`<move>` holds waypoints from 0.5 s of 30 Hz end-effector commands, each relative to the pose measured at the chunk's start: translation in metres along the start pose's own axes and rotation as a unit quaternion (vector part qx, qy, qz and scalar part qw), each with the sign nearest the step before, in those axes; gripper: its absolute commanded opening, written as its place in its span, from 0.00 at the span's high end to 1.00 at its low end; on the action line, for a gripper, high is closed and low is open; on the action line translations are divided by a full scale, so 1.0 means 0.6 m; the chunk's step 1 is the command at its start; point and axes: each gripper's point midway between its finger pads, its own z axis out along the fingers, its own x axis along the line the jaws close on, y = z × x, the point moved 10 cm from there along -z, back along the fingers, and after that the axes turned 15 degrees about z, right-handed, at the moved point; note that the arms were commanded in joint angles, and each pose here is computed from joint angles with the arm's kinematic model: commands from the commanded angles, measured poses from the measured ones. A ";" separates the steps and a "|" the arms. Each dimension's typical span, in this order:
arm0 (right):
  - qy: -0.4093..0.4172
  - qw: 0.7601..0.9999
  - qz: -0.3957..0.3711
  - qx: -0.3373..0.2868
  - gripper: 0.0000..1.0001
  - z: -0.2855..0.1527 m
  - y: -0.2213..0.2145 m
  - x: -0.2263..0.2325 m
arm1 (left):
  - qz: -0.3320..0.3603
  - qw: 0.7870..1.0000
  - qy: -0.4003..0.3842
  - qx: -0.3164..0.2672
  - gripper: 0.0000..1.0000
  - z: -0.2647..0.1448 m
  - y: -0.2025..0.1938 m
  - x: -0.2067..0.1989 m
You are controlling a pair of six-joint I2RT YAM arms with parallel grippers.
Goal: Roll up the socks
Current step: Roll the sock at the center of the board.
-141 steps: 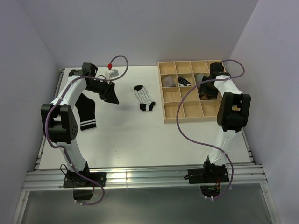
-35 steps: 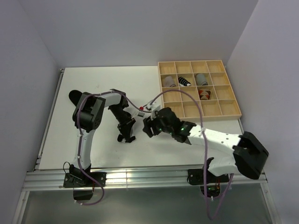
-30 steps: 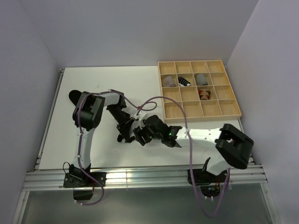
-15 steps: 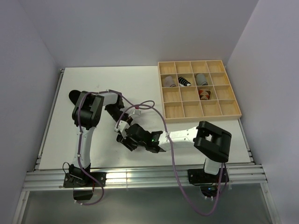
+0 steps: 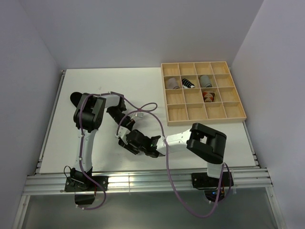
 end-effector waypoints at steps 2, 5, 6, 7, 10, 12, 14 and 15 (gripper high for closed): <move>-0.020 0.999 -0.003 -0.033 0.57 0.019 0.020 0.002 | 0.018 1.000 0.012 0.018 1.00 -0.005 -0.004 0.012; -0.033 0.999 -0.001 -0.035 0.62 0.029 0.012 -0.001 | 0.019 1.000 0.012 0.019 1.00 -0.004 -0.005 0.010; -0.037 0.999 0.000 -0.036 0.63 0.032 0.011 -0.003 | 0.017 1.000 0.011 0.018 1.00 -0.004 -0.005 0.009; -0.043 0.998 0.000 -0.036 0.65 0.034 0.006 -0.004 | 0.018 1.000 0.011 0.018 1.00 -0.004 -0.006 0.009; -0.052 0.998 0.006 -0.038 0.79 0.042 -0.003 -0.009 | 0.022 1.000 0.009 0.017 0.99 -0.003 -0.006 0.008; -0.053 0.998 0.010 -0.040 0.86 0.043 -0.003 -0.009 | 0.024 1.000 0.010 0.015 0.97 -0.004 -0.004 0.008; -0.058 0.998 0.011 -0.034 0.95 0.044 -0.006 -0.009 | 0.026 1.000 0.012 0.012 0.92 -0.006 0.000 0.007; -0.061 0.998 0.013 -0.026 0.97 0.043 -0.006 -0.010 | 0.032 0.999 0.016 0.005 0.90 -0.010 0.006 0.005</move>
